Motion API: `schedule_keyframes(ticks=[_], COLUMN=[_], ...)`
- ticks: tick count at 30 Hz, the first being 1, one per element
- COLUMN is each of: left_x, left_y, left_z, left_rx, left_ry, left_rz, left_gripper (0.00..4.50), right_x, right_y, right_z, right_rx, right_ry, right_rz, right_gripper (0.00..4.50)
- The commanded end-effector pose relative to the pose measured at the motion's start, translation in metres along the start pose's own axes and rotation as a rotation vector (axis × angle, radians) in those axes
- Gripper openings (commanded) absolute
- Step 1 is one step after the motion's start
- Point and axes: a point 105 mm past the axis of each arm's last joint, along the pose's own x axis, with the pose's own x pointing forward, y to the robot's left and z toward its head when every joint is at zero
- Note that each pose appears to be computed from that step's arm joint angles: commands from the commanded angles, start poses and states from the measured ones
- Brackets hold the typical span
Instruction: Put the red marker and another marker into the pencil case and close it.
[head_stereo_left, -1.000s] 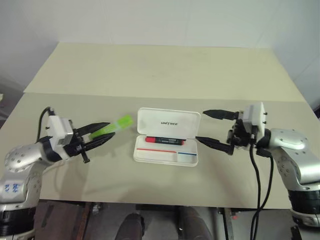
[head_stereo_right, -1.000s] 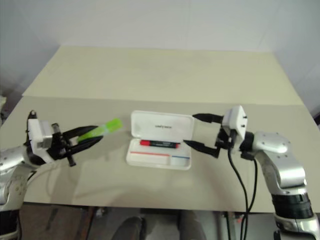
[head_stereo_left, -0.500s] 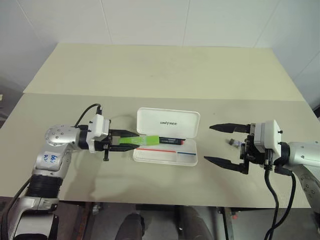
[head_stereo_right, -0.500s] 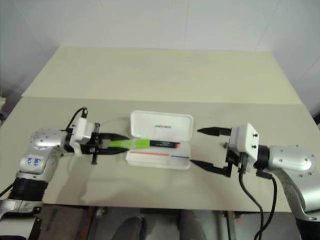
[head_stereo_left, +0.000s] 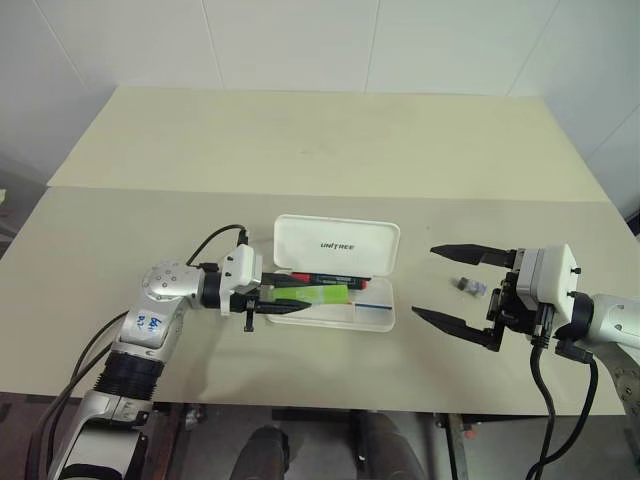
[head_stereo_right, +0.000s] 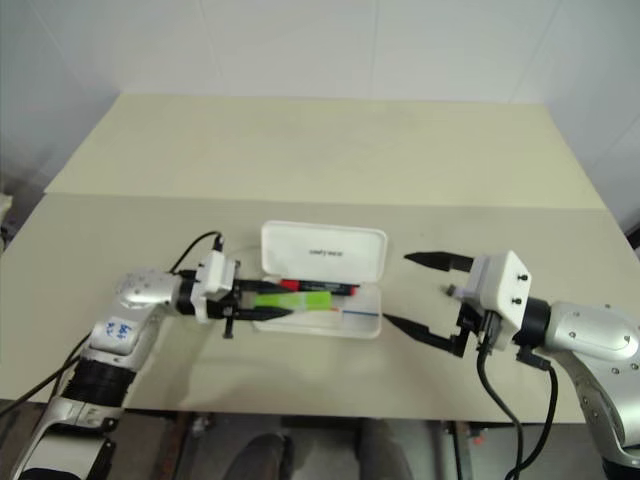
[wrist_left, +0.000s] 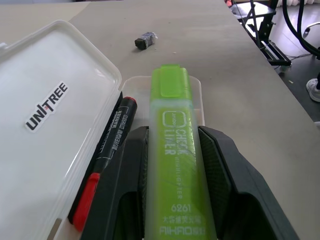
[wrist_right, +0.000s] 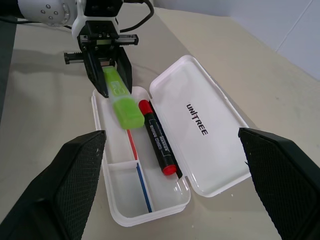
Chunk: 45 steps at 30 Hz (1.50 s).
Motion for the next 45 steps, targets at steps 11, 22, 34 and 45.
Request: schedule_keyframes(ticks=[11, 22, 34, 45], left_x=[0.002, 0.019, 0.019, 0.021], left_y=[-0.003, 0.008, 0.006, 0.011], left_z=[-0.023, -0.004, -0.007, 0.000], left_rx=[0.013, 0.062, 0.026, 0.051], left_ry=[0.021, -0.005, 0.012, -0.013], left_rz=[-0.053, -0.075, -0.103, -0.071], left_gripper=[1.04, 1.04, 1.04, 4.48], right_x=[-0.001, 0.002, 0.002, 0.005], right_y=[0.000, -0.001, -0.002, -0.005], right_z=[0.014, 0.013, 0.014, 0.014], right_rx=[-0.048, -0.050, -0.054, -0.056], right_ry=[-0.033, -0.045, -0.050, -0.053], right_rz=[-0.036, -0.052, -0.069, -0.071], right_gripper=[4.50, 4.50, 4.50, 4.50])
